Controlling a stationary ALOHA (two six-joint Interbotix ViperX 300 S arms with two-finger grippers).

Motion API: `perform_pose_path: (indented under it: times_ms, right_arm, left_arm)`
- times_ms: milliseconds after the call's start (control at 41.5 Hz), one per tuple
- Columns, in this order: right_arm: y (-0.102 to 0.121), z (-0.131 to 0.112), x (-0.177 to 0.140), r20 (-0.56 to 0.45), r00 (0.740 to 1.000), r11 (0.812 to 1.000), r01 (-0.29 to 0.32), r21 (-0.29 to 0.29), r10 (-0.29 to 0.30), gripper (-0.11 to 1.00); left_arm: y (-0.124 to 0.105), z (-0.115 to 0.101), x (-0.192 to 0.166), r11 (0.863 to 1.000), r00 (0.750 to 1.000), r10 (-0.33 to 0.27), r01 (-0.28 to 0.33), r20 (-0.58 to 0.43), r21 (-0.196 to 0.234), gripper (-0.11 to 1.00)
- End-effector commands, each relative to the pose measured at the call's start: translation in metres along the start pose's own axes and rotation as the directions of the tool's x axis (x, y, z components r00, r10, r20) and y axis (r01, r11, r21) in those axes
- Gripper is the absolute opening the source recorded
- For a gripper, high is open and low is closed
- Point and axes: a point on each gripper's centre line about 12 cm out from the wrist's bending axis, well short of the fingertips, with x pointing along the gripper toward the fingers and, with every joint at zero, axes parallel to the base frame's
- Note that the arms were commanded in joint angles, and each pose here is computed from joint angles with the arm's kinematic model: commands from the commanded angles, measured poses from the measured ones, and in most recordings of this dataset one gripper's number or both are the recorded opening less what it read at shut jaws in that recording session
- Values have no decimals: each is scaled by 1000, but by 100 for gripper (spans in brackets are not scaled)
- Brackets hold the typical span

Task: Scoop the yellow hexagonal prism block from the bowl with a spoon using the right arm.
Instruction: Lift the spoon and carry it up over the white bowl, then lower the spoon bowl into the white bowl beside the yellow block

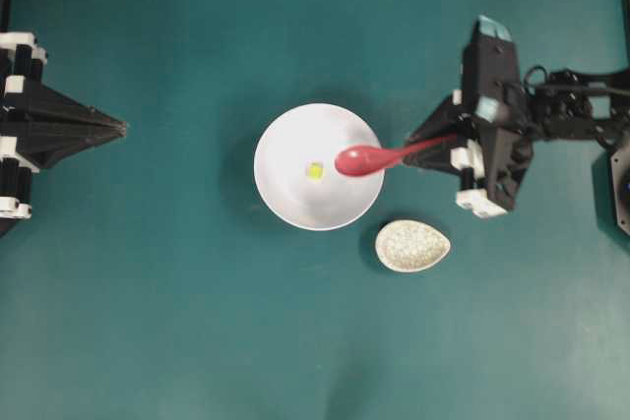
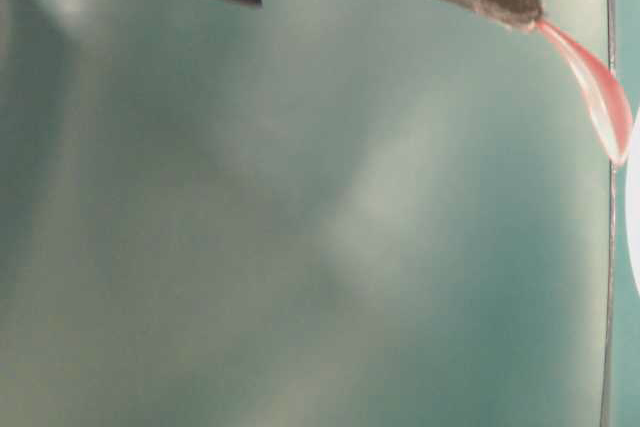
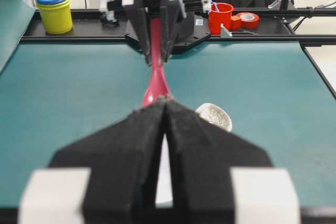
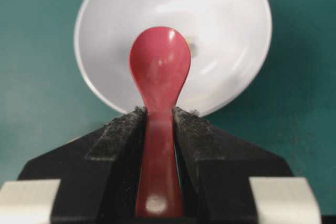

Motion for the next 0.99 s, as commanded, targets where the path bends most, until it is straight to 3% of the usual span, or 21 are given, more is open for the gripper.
perform_pose_path:
  times_ms: [0, 434, 965]
  right_arm:
    - [-1, 14, 3, -6, 1000, 1000, -2, -3, 2, 25]
    - [-8, 29, 44, -258, 966, 999, -36, -32, 26, 25]
    - [-10, 22, 59, -320, 947, 999, -41, -26, 30, 25]
  left_arm:
    - [0, 9, 3, 1000, 1000, 1, -1, 25, 5, 0]
    - [0, 10, 3, 1000, 1000, 1, -1, 29, 3, 0]
    - [0, 10, 3, 1000, 1000, 1, -1, 29, 3, 0]
